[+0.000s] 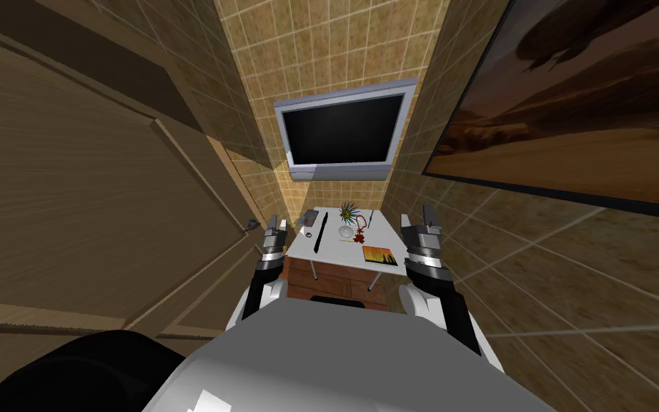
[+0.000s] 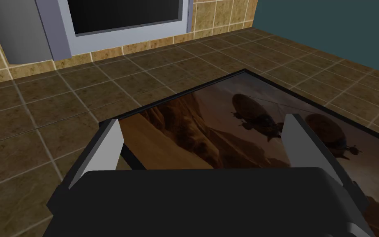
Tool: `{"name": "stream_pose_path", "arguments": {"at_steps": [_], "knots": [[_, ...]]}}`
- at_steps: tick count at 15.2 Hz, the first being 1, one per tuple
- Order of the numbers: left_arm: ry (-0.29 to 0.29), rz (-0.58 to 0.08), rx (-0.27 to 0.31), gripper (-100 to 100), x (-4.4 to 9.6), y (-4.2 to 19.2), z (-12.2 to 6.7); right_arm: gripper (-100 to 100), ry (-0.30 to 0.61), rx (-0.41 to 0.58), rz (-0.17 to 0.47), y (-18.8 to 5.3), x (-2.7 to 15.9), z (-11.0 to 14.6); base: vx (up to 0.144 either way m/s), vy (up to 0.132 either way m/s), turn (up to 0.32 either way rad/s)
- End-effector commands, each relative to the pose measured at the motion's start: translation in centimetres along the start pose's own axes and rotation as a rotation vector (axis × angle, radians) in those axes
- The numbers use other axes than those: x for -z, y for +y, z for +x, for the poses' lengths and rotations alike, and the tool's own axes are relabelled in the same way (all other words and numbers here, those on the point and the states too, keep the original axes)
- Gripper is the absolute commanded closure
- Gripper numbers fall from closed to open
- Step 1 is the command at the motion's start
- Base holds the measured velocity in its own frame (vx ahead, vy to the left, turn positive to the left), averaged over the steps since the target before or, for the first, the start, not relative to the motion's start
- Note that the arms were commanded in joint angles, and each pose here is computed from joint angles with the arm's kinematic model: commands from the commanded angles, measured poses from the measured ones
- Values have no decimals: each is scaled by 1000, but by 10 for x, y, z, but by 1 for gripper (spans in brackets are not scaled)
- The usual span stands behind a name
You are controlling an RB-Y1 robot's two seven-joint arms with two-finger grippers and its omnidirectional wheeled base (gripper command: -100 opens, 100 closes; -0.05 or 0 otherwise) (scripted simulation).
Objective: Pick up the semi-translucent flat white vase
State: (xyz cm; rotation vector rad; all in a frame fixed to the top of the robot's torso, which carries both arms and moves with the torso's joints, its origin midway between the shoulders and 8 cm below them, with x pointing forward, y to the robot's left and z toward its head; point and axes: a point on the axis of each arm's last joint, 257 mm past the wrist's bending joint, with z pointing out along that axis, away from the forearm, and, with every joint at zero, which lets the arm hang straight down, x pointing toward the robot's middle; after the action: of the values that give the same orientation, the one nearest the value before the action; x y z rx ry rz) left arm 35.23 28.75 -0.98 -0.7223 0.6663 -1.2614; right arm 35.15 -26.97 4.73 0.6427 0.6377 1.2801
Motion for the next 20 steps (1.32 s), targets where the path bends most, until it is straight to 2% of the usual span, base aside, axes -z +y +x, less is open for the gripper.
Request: {"name": "stream_pose_path", "arguments": {"at_steps": [1, 12, 17, 19, 20], "knots": [[0, 0, 0, 0, 0, 0, 0, -100, 31, 15, 0, -1, 1, 5, -15, -2, 40], [0, 0, 0, 0, 0, 0, 0, -100, 245, 115, 21, -20, 15, 37, -66, -10, 100], [0, 0, 0, 0, 0, 0, 0, -100, 378, 169, 56, -43, 32, 54, -79, 2, 149], [0, 0, 0, 0, 0, 0, 0, -100, 397, 178, 55, -44, 34, 56, -60, 4, 118], [0, 0, 0, 0, 0, 0, 0, -100, 441, 195, 72, -53, 41, 61, -58, 2, 139]]}}
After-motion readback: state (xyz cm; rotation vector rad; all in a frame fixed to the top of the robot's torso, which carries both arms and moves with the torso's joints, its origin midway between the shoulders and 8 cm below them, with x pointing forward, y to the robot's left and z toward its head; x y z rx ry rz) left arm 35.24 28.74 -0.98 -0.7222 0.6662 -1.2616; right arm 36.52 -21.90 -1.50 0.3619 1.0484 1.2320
